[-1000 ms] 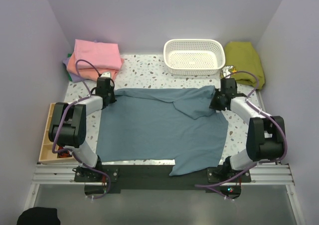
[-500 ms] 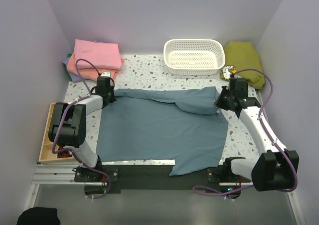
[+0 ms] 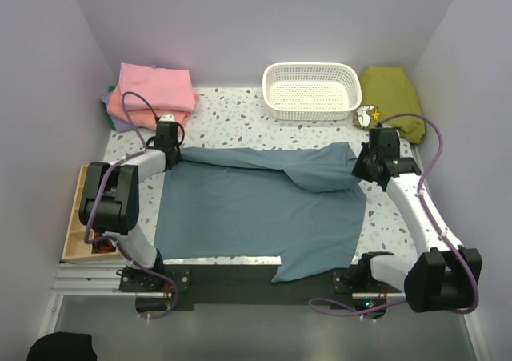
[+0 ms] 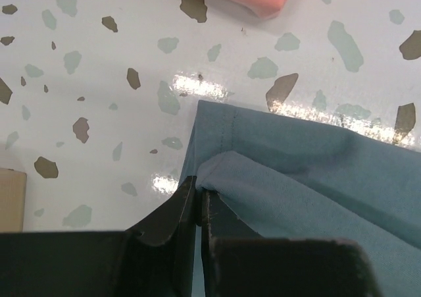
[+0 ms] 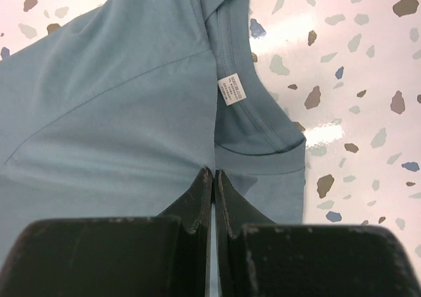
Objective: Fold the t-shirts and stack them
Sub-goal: Fold the flattened tshirt in 1/3 of the way
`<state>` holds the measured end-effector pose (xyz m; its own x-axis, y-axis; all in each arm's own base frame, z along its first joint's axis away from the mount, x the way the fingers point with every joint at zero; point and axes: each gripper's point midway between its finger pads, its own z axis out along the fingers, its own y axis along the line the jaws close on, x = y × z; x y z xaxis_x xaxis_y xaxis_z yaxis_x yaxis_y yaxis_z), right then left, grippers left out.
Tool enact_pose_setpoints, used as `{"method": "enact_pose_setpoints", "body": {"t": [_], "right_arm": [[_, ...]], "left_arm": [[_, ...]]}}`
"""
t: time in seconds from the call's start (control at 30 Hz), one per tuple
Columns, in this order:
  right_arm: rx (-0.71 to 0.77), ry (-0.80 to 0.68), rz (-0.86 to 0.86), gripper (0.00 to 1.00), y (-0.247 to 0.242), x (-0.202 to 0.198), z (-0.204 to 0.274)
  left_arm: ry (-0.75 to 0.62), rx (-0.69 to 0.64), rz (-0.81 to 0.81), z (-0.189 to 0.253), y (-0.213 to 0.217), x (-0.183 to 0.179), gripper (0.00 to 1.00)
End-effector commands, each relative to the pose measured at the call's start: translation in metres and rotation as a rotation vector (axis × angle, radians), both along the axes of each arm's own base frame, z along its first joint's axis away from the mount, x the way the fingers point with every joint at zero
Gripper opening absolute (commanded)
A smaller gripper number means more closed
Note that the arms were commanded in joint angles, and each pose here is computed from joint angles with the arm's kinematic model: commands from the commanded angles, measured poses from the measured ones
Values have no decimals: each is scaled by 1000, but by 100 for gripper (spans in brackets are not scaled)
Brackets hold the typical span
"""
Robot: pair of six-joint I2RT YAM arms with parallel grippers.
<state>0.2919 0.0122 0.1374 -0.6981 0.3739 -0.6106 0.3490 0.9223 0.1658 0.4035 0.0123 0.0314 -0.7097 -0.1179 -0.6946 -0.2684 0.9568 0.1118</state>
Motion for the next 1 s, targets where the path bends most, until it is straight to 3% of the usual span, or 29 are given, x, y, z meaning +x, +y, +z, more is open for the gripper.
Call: {"method": "enact_pose_setpoints", "body": {"t": [0.0, 0.23, 0.27, 0.3, 0.33, 0.4, 0.47, 0.5, 0.53, 0.67, 0.77, 0.87, 0.97], "right_arm": [[-21, 21, 1, 0, -4, 1, 4], [-43, 154, 10, 0, -7, -24, -31], [-48, 167, 10, 1, -8, -27, -34], [-49, 181, 7, 14, -9, -31, -37], [-49, 172, 4, 38, -9, -29, -37], [-57, 141, -12, 39, -11, -25, -29], [-93, 130, -45, 40, -20, -25, -21], [-104, 107, -57, 41, -22, -21, -11], [-109, 87, -67, 41, -24, -20, -6], [-31, -61, -17, 43, -7, 7, 21], [26, -138, 25, 43, 6, 32, 29], [69, -112, 61, 43, 18, 51, 13], [136, -87, 105, 43, 34, 70, -4]], "left_arm": [[-12, 80, 46, 12, 17, 7, 0], [70, 43, 85, 4, 14, -8, 3], [74, 41, 92, 3, 14, -9, 16], [76, 36, 99, 4, 14, -11, 32], [68, 23, 114, 5, 13, -11, 45], [52, 11, 118, 11, 12, -13, 44], [39, 5, 146, 15, 14, -18, 49], [33, 6, 161, 21, 15, -23, 70], [22, -3, 170, 23, 15, -24, 100], [-103, -53, 164, 57, 7, -14, 100], [-207, -199, 5, 85, -29, 6, 100], [-300, -327, -183, 104, -68, 33, 100], [-209, -448, -304, 76, -102, 46, 100]]}}
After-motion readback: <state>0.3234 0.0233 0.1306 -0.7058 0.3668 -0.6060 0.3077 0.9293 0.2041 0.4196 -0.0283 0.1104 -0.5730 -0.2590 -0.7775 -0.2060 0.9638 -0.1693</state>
